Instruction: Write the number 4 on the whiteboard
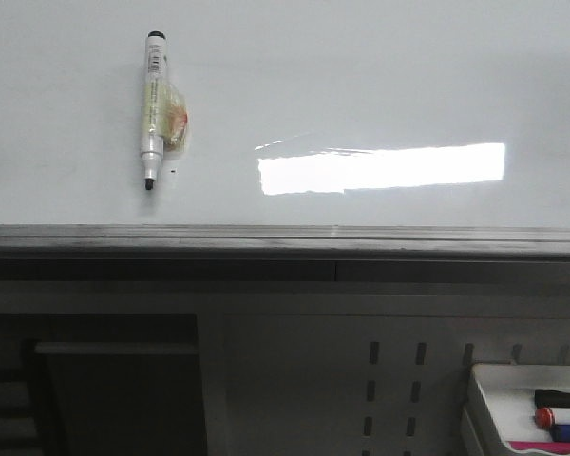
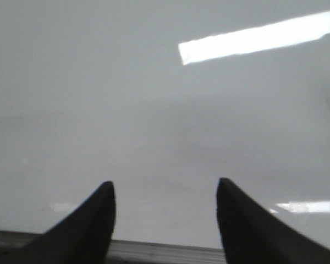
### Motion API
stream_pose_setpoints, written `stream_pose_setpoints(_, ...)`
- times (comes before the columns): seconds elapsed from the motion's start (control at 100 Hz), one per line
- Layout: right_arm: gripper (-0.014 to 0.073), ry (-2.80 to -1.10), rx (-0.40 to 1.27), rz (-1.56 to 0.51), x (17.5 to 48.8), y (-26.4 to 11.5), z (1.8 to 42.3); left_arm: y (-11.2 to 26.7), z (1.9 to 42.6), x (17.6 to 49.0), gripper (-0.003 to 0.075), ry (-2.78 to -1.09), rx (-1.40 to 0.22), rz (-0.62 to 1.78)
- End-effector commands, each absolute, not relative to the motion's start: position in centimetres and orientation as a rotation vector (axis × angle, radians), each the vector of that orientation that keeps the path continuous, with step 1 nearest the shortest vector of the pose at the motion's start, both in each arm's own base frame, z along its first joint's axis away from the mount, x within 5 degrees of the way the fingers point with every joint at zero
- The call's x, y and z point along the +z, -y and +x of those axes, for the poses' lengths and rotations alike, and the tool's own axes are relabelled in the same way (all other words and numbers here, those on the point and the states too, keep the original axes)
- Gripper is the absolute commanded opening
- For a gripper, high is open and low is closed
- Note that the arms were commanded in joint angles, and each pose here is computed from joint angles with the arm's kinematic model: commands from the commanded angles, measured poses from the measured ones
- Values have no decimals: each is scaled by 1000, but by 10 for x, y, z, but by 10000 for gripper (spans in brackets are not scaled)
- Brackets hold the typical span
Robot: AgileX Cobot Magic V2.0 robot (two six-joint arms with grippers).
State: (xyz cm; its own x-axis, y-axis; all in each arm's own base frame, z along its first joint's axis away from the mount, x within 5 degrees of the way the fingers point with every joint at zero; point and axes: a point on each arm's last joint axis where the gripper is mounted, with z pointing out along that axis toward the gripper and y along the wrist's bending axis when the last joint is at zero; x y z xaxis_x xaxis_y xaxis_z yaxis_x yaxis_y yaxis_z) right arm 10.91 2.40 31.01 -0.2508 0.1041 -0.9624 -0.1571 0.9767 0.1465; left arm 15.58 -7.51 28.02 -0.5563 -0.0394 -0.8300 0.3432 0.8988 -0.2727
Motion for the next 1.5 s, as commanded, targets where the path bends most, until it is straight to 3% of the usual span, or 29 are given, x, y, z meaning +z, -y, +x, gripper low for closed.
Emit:
stream_pose_setpoints(0.0, 481, -1758, 291, -89, 323, -31, 112, 96, 168, 297, 428, -1987, -550, 283)
stream_pose_setpoints(0.19, 456, -1779, 316, -124, 321, -36, 113, 138, 187, 290, 404, -1929, -596, 346)
stream_pose_setpoints(0.63, 456, -1788, 350, -98, 321, -37, 112, 181, 241, 260, 381, -2077, -606, 261)
stream_pose_setpoints(0.8, 456, -1788, 352, -97, 321, -37, 112, 185, 246, 249, 239, -2116, -589, 265)
stream_pose_setpoints(0.96, 456, -1787, 356, -101, 321, -38, 112, 185, 246, 250, -15, -2117, -592, 267)
stream_pose_setpoints(1.16, 456, -1757, 419, -167, 324, -46, 109, 181, 242, 262, -20, -2065, -601, 267)
stream_pose_setpoints(1.33, 456, -1681, 464, -414, 327, -68, 106, 183, 223, 278, -20, -1994, -477, 642)
stream_pose_setpoints(1.49, 456, -1687, 433, -716, 329, -98, 108, 179, 185, 281, -20, -1877, -140, 1290)
